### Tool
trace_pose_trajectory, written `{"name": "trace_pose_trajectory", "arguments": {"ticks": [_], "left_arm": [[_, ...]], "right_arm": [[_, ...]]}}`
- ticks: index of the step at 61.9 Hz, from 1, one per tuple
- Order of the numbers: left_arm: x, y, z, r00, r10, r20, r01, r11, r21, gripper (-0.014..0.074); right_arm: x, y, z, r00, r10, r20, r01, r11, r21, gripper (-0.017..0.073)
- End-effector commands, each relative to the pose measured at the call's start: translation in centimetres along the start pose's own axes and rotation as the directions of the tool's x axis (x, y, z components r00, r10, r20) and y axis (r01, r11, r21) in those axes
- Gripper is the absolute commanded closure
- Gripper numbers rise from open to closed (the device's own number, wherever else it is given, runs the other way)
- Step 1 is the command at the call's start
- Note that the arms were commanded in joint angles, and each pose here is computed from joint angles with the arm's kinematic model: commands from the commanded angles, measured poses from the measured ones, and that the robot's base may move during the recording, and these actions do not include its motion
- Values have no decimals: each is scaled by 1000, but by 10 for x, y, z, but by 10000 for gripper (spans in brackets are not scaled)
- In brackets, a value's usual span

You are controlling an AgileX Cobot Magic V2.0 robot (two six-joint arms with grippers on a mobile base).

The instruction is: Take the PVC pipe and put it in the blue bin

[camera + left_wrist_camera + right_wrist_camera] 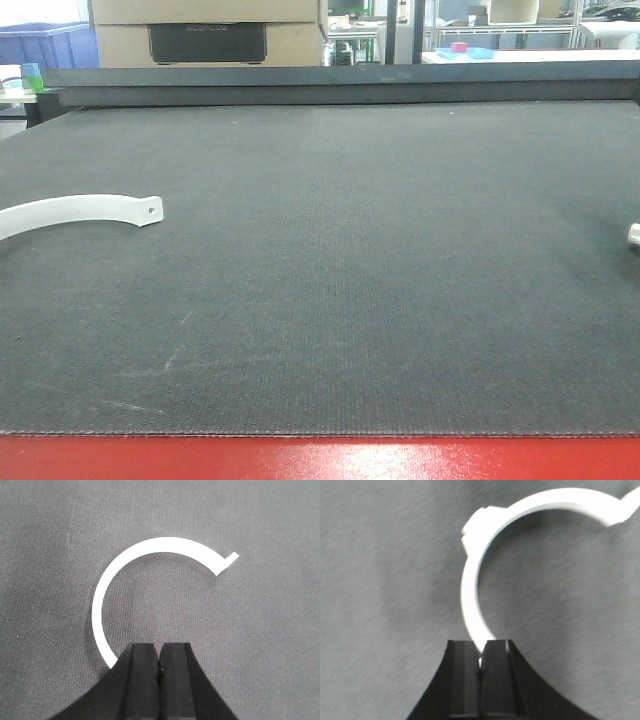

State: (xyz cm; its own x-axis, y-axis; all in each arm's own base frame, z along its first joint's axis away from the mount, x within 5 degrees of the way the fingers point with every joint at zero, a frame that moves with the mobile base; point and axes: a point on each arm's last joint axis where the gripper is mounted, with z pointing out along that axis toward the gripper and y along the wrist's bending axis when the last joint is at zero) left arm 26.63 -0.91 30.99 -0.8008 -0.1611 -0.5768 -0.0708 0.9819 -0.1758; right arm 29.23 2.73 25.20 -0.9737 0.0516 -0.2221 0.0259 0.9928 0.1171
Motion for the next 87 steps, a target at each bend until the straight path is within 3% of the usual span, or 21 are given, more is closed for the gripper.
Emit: {"name": "trace_pose_trajectory", "arguments": {"ticks": [1,11,32,54,72,87], "left_arm": [[-2,-3,-3,1000,-3,16,3,1000,13,705],[-2,-3,-3,1000,-3,16,3,1000,13,705],[0,-2,-2,1000,-3,-3,3,1000,11,705],[3,-2,-2,1000,-3,-30,3,1000,10,705],[3,-2,-2,1000,-3,-30,3,1000,10,705],[3,-2,-2,1000,-3,-31,3,1000,10,705]], "right_arm": [[-9,5,5,999,-27,-46,28,999,34,707],[-19,15,27,992,-59,-109,64,997,37,707],[-30,17,32,991,-40,-131,45,998,39,705],[-35,17,33,996,-20,-88,23,999,39,338],[-39,18,38,998,-2,-62,5,999,37,335],[-38,16,57,991,2,-137,5,999,51,335]]}}
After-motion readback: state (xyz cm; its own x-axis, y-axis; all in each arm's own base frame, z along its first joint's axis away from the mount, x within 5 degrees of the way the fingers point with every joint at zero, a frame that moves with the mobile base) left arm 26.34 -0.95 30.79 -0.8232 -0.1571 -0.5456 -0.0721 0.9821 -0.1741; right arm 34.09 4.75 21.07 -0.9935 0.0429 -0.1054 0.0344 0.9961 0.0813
